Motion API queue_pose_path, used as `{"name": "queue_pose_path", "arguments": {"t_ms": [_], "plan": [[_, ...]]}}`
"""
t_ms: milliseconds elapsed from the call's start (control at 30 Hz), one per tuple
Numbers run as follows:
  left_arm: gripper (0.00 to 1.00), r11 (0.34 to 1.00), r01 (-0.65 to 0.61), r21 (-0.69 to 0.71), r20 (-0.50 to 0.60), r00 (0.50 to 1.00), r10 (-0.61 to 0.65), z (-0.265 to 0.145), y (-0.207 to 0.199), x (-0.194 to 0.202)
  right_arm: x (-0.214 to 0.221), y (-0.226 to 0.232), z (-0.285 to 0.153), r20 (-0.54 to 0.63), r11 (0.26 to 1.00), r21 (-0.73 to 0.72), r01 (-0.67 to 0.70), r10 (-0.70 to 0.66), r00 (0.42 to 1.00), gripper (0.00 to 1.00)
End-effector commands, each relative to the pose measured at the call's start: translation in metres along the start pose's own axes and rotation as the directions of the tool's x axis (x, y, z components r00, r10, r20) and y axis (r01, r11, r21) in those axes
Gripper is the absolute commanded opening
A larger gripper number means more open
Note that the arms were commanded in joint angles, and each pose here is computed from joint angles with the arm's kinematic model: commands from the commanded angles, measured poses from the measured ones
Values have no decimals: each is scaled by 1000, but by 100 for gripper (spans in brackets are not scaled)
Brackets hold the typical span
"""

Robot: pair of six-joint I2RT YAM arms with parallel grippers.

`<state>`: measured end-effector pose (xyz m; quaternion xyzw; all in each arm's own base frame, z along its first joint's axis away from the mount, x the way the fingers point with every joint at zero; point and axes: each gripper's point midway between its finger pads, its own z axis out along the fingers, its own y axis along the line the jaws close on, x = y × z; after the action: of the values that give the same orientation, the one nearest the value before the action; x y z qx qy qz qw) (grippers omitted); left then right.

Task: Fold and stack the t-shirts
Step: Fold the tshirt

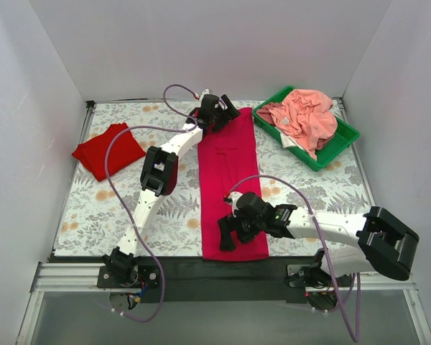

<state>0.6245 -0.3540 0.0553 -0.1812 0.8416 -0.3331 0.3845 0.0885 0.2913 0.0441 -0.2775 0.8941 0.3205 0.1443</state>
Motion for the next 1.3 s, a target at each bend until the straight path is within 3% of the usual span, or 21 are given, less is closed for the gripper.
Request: {"name": "queue_pose_path", "arguments": {"t_ms": [0,167,333,467,500,700,733,800,833,867,967,1100,1267], "plan": [[95,986,52,-158,-39,998,-59,23,73,31,-15,9,-14,38,999,12,35,-36,999,98],[95,991,112,-68,-38,993,-115,30,61,19,-29,-2,-35,125,994,108,36,-50,991,98],[96,997,57,59,-8,998,-57,11,11,-14,-48,-16,-62,272,979,201,-12,-44,961,98],[96,986,-17,165,33,999,12,-33,-50,-46,-61,-33,-83,388,955,284,-86,-32,921,98],[96,975,-46,219,69,997,32,-61,-85,-65,-62,-36,-87,403,951,294,-99,-30,915,99],[97,949,-219,225,143,971,190,-149,-145,-56,-68,-46,-110,533,931,284,-229,46,845,98],[96,937,-235,258,177,965,194,-183,-169,-65,-69,-45,-113,547,934,270,-236,53,836,98],[97,940,-238,244,113,970,216,-198,-157,-34,-66,-46,-113,549,936,259,-237,59,834,98],[97,932,-232,277,140,970,200,-232,-173,-42,-64,-44,-113,542,943,251,-220,52,839,98],[97,950,-219,223,77,975,207,-230,-144,-11,-63,-44,-113,537,944,252,-214,47,842,98],[97,945,-242,219,121,968,220,-279,-147,3,-59,-46,-112,526,945,252,-207,46,849,98],[97,950,-289,114,26,957,288,-309,-87,70,-54,-50,-108,515,941,254,-223,63,855,98],[97,975,-216,54,-128,967,221,-343,-30,133,-43,-51,-101,469,941,253,-224,83,879,98]]}}
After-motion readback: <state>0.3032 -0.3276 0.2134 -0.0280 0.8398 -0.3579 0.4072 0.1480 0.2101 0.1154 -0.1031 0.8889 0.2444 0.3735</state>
